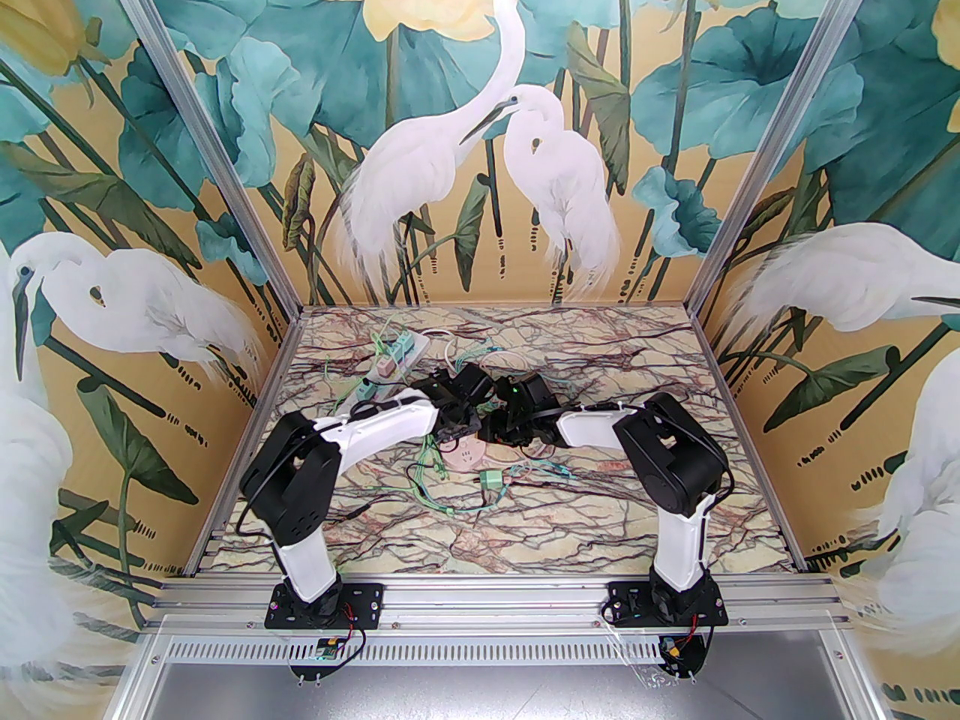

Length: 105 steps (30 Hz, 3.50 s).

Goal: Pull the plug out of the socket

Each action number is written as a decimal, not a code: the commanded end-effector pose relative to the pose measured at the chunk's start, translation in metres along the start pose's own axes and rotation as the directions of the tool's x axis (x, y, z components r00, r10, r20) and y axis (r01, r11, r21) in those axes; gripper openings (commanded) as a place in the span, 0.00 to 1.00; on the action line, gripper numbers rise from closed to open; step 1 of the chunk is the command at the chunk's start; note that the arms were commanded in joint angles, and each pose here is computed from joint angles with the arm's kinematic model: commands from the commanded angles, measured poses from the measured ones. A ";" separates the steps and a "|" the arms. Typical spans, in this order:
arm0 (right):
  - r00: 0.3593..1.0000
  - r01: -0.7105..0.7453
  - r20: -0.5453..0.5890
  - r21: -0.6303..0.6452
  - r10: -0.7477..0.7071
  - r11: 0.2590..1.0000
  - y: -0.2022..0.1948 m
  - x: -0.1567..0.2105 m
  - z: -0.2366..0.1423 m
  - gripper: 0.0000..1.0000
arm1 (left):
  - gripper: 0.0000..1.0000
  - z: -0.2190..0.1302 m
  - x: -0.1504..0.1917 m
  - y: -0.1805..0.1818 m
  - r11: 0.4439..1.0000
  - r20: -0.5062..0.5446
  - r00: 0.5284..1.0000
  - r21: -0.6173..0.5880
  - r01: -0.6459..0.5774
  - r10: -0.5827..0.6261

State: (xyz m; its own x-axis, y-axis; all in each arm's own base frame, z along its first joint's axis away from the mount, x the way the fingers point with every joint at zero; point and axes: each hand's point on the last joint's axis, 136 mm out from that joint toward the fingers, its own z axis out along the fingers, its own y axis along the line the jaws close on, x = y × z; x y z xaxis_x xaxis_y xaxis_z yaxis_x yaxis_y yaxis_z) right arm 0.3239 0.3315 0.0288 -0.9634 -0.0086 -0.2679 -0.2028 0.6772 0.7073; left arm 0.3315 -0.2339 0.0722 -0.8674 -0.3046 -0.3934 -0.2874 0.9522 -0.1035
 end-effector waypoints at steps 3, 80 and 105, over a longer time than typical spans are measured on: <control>0.987 -0.086 -0.107 0.269 0.119 0.959 -0.076 0.052 0.014 0.28 | 0.26 -0.009 0.012 -0.027 0.996 -0.008 0.996 0.010 -0.093 0.093; 0.986 -0.029 -0.150 0.313 0.080 0.949 -0.075 0.063 0.027 0.23 | 0.19 -0.016 0.010 -0.007 0.970 -0.123 0.987 0.208 0.124 -0.100; 0.978 -0.019 -0.198 0.206 0.061 0.978 -0.050 0.079 0.036 0.28 | 0.16 -0.007 0.002 -0.027 0.998 -0.078 0.997 0.067 0.011 -0.006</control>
State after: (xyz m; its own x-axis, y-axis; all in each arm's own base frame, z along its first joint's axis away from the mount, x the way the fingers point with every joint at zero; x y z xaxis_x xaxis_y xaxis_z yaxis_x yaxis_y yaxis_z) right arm 0.3178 0.3514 0.0290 -0.9502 -0.0329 -0.3099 -0.2534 0.6604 0.7069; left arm 0.3274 -0.2173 0.0718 -0.8735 -0.3539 -0.3343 -0.3459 0.9344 -0.0854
